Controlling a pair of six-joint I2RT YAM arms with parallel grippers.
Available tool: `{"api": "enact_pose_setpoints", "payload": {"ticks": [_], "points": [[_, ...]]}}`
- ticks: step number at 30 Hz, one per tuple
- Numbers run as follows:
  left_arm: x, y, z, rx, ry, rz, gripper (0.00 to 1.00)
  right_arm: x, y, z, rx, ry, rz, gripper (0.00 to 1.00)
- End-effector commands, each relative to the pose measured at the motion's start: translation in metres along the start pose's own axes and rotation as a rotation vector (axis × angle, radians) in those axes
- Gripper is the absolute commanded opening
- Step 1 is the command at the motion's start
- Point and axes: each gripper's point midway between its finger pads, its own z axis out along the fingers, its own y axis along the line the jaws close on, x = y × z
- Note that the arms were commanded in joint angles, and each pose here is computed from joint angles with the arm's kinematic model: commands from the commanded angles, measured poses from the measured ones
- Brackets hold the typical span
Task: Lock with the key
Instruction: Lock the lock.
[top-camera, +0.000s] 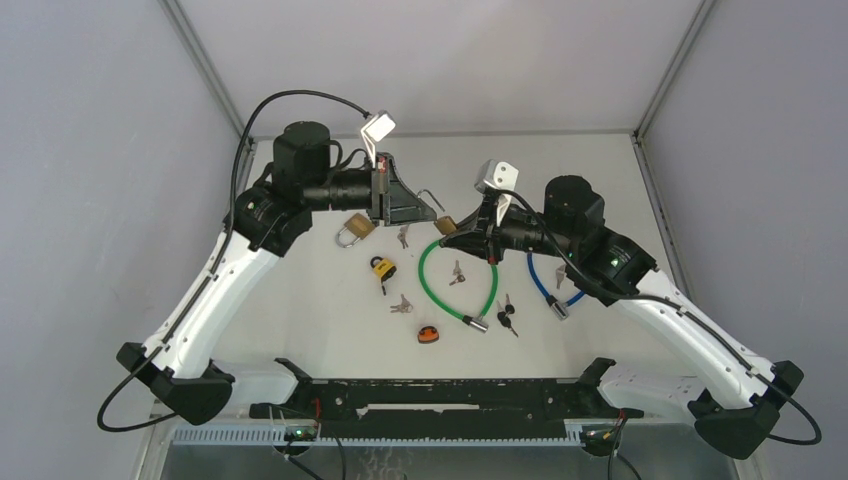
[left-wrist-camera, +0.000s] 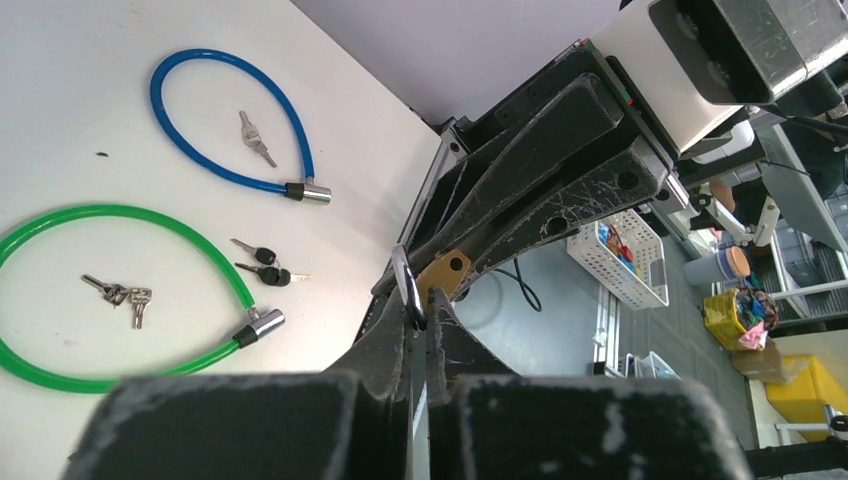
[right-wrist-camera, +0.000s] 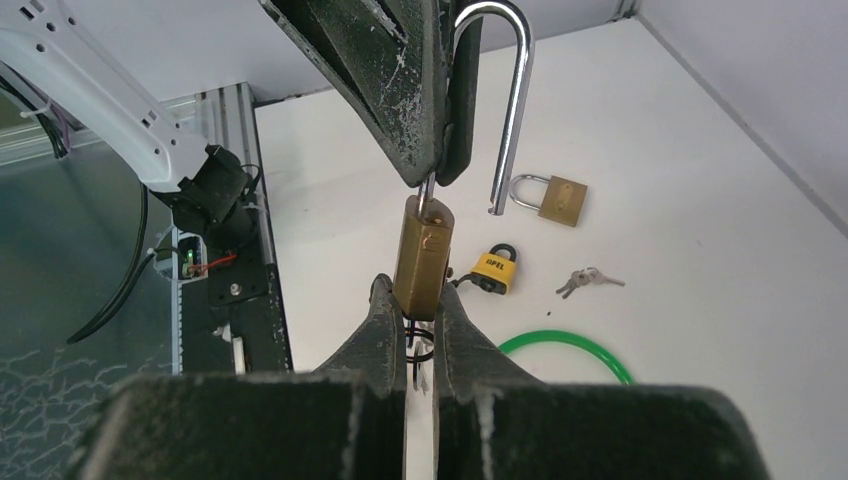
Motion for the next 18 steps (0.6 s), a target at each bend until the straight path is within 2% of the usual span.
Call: {"api": "enact_pose_setpoints", "payload": {"ticks": [1, 2, 3, 4, 8, 11, 12, 13, 16, 18], "points": [[-0.013, -0.031, -0.013, 0.091, -0.042, 0.106, 0.03, -0.034, 0.0, -0.005, 0.001, -0.093, -0.066, 0.0], [-0.013, -0.031, -0.013, 0.099, -0.047, 0.115, 0.12, -0.033, 0.0, -0.006, 0.002, -0.092, -0.065, 0.0], [-0.014, -0.03, -0.013, 0.098, -0.055, 0.132, 0.25, -0.033, 0.0, -0.006, 0.001, -0.091, -0.063, 0.0], [-0.016, -0.029, -0.013, 0.087, -0.07, 0.155, 0.28, -0.033, 0.001, -0.006, -0.001, -0.091, -0.063, 0.0], [-0.023, -0.025, -0.011, 0.073, -0.101, 0.203, 0.28, -0.032, 0.002, -0.006, -0.008, -0.088, -0.056, 0.0], [-0.02, -0.022, -0.007, 0.081, -0.088, 0.164, 0.17, -0.032, 0.004, -0.007, -0.009, -0.087, -0.055, 0.0], [-0.017, -0.021, -0.007, 0.082, -0.082, 0.154, 0.16, -0.032, 0.004, -0.008, -0.007, -0.085, -0.054, 0.0], [-0.016, -0.02, -0.006, 0.081, -0.08, 0.148, 0.17, -0.032, 0.005, -0.008, -0.009, -0.085, -0.055, 0.0], [-0.017, -0.015, -0.004, 0.071, -0.097, 0.146, 0.31, -0.032, 0.007, -0.008, -0.021, -0.085, -0.057, 0.0], [-0.019, -0.014, -0.002, 0.067, -0.101, 0.142, 0.32, -0.032, 0.009, -0.007, -0.028, -0.085, -0.055, 0.0]]}}
